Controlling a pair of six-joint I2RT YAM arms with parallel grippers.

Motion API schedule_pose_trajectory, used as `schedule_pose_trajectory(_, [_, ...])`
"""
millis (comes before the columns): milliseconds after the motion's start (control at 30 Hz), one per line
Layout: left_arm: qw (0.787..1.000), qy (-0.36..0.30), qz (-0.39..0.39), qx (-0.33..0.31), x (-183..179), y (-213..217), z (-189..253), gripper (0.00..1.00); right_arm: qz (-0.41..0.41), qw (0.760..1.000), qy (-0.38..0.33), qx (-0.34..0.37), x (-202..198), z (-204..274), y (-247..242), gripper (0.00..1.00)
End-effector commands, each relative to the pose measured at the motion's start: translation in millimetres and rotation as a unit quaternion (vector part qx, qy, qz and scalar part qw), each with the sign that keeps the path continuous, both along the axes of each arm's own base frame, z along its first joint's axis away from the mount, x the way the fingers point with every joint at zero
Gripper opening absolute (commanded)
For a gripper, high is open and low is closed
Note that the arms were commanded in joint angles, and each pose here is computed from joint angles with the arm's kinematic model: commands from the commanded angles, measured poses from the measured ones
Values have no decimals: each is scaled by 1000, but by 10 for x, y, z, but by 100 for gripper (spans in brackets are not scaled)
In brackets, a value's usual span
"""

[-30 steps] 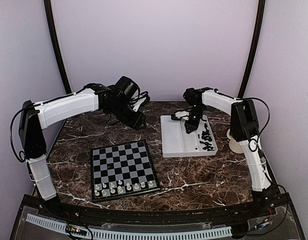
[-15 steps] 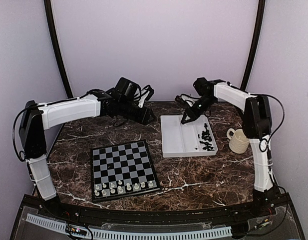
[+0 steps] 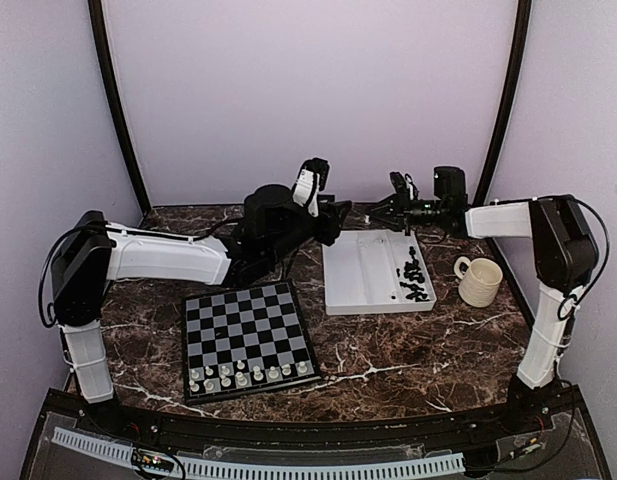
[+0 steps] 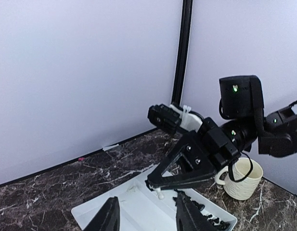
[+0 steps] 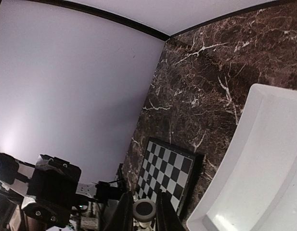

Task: Set up the chess pieces on the board
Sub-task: Pass from the right arm to the left

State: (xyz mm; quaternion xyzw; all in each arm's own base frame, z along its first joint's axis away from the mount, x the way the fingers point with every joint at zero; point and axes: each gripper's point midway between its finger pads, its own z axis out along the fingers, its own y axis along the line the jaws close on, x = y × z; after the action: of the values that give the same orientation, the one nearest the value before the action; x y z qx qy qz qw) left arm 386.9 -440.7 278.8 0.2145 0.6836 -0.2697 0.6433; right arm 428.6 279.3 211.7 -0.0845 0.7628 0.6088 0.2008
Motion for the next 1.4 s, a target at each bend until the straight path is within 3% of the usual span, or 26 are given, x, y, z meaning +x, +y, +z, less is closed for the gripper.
schedule_pose_trajectory(0, [997,-67,11,-44,18,-102,311,41,-1,993,-12,121,-27,659,-2,0])
schedule_pose_trajectory(233, [996,-85,10,-3,26,-326,169,40,-6,991,5,136,-80,666,26,0])
schedule_pose_trajectory(1067, [995,-95,27,33,219,-543,103,23,24,989,-7,147,-293,813,180,0])
schedule_pose_trajectory(1367, [995,-80,36,36,249,-524,36,26,26,988,-13,152,-324,854,182,0])
